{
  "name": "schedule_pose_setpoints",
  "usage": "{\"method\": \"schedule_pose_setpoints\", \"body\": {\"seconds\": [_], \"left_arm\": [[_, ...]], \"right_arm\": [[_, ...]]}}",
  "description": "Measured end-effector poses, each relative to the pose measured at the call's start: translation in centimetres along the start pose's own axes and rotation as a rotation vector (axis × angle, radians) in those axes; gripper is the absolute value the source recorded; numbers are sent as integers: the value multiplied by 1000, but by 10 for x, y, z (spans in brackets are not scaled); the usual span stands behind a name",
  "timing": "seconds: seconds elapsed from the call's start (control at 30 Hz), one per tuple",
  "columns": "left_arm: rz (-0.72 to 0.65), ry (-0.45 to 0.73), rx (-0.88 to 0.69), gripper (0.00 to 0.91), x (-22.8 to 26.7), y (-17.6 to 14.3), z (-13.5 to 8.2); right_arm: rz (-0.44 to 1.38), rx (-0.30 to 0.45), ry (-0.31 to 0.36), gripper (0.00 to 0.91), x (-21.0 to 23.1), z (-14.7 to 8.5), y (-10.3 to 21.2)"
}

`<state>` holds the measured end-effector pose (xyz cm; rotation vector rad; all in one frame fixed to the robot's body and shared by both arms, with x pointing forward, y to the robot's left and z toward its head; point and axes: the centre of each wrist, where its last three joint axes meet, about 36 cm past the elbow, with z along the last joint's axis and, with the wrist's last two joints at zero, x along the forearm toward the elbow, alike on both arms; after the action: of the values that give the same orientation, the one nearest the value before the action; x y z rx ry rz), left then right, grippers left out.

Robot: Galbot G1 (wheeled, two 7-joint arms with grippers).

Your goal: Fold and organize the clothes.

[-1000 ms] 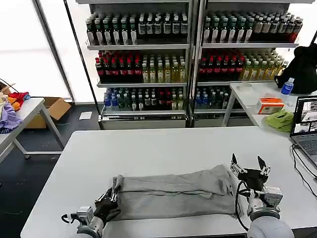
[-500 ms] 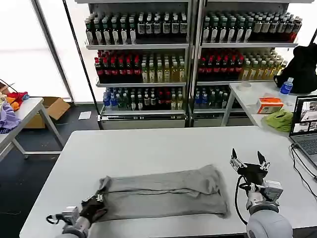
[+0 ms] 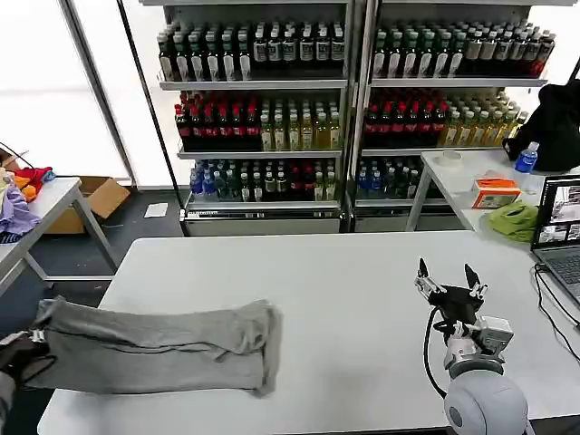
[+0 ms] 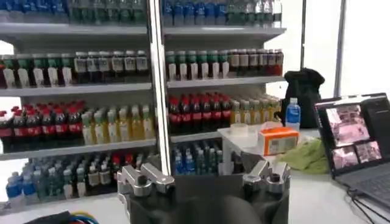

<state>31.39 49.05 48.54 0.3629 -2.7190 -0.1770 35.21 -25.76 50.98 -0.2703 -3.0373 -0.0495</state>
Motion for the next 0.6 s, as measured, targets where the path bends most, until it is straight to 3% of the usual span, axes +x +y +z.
{"method": "schedule_pose_setpoints", "body": {"seconds": [0.2,0.6], "left_arm": [[14,-34,-37,0,5,-15,-9],[191,20,-4,0,16,-127,20]], "right_arm": [[4,-4,-3,907,6,-4,-4],[25,-19,2,907,31,-6,-6]]}}
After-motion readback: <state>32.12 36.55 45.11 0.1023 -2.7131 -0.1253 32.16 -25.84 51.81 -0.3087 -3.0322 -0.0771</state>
